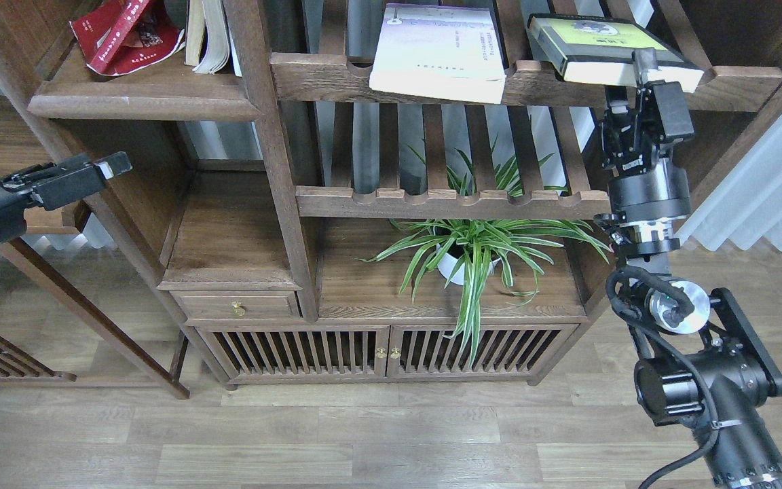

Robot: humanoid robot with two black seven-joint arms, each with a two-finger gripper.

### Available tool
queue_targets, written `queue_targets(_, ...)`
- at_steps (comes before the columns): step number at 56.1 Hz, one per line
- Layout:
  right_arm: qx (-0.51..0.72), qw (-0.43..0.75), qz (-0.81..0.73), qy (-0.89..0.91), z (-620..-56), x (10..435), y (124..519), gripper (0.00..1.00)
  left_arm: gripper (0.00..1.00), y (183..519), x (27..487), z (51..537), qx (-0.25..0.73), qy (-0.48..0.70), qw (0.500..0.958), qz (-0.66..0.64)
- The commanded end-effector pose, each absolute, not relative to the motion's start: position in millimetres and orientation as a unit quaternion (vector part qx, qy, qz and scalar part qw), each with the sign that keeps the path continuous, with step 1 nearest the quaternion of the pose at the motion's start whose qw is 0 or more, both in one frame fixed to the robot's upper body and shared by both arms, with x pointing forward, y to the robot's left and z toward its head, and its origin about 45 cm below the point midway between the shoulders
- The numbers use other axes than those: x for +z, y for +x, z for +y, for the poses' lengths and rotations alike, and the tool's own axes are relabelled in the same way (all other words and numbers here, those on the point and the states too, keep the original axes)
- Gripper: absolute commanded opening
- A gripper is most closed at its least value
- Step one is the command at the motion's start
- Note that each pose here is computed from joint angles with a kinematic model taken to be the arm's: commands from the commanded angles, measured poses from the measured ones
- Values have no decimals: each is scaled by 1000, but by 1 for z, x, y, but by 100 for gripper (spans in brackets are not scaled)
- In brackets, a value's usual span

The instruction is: Organize books on shelf

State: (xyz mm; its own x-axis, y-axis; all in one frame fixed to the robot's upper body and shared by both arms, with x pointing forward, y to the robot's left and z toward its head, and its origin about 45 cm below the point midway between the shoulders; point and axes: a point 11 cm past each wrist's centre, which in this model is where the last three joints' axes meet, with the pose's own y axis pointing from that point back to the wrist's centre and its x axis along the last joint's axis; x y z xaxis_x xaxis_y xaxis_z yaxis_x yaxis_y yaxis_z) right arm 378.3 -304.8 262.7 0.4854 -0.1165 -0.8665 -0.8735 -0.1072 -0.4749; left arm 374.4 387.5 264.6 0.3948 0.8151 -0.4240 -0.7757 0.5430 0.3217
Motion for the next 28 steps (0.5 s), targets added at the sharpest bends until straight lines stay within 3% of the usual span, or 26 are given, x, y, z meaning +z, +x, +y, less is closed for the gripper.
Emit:
queue_targets(1,340,552,378,-661,-308,263,378,21,100,374,264,388,477,36,834,275)
queue_targets(14,346,550,391,-652,-313,250,371,5,100,370,257,391,481,41,829,282)
queue_targets(28,375,537,418,-630,-317,214,342,2,100,363,244,396,486,45,821,296)
